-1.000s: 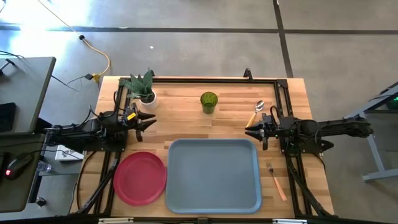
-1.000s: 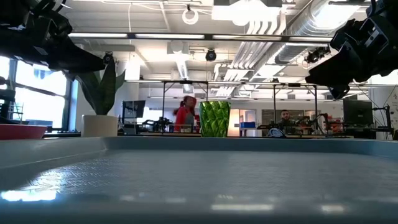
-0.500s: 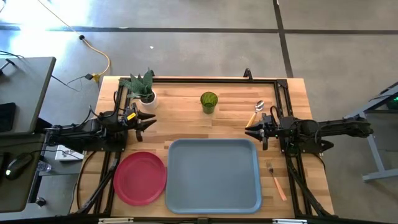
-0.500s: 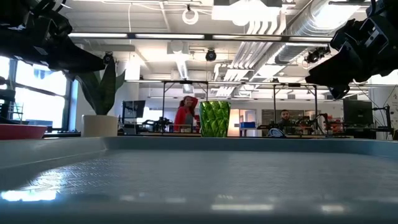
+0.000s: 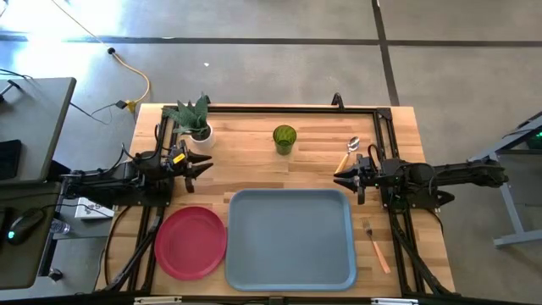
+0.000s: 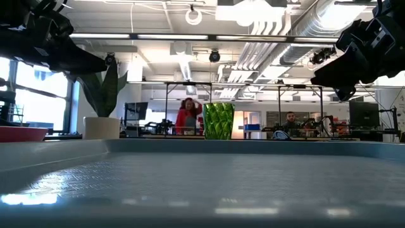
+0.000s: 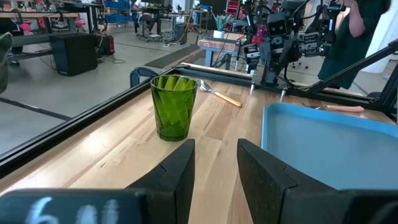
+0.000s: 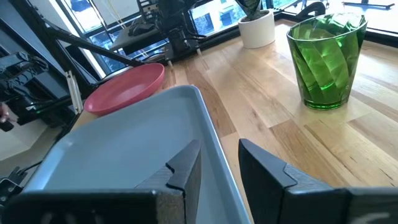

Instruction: Pick and place plate/cup/fork/spoon on tray

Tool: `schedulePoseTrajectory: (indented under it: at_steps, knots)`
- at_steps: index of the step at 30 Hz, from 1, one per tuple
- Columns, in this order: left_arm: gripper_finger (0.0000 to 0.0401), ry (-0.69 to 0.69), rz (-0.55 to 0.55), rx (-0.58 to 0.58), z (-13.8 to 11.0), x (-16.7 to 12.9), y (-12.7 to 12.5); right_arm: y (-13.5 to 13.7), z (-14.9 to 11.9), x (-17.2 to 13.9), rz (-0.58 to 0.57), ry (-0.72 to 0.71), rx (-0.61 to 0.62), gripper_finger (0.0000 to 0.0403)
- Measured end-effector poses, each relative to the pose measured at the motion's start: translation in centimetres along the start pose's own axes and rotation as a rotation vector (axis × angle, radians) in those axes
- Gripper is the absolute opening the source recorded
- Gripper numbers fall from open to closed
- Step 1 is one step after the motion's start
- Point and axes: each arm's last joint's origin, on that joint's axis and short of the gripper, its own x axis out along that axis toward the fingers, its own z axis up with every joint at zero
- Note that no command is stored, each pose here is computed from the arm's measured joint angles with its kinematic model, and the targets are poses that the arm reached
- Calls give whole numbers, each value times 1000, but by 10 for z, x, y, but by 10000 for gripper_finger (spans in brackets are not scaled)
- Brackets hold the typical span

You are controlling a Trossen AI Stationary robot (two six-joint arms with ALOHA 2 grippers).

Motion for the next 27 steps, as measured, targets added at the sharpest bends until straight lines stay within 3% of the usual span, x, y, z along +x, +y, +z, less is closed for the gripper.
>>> schedulePoseTrajectory:
  at_steps: [13, 18, 23, 27]
  knots:
    - [110, 0, 0, -88, 0, 0, 0, 0, 0, 0, -10, -4, 47, 99]
    - [110, -1, 0, -88, 0, 0, 0, -1, 0, 0, -17, -8, 150, 99]
    - [110, -1, 0, -88, 0, 0, 0, -3, 1, 0, -78, -46, 344, 99]
    - [110, -1, 0, -118, 0, 0, 0, -4, 2, 0, -127, -85, 399, 99]
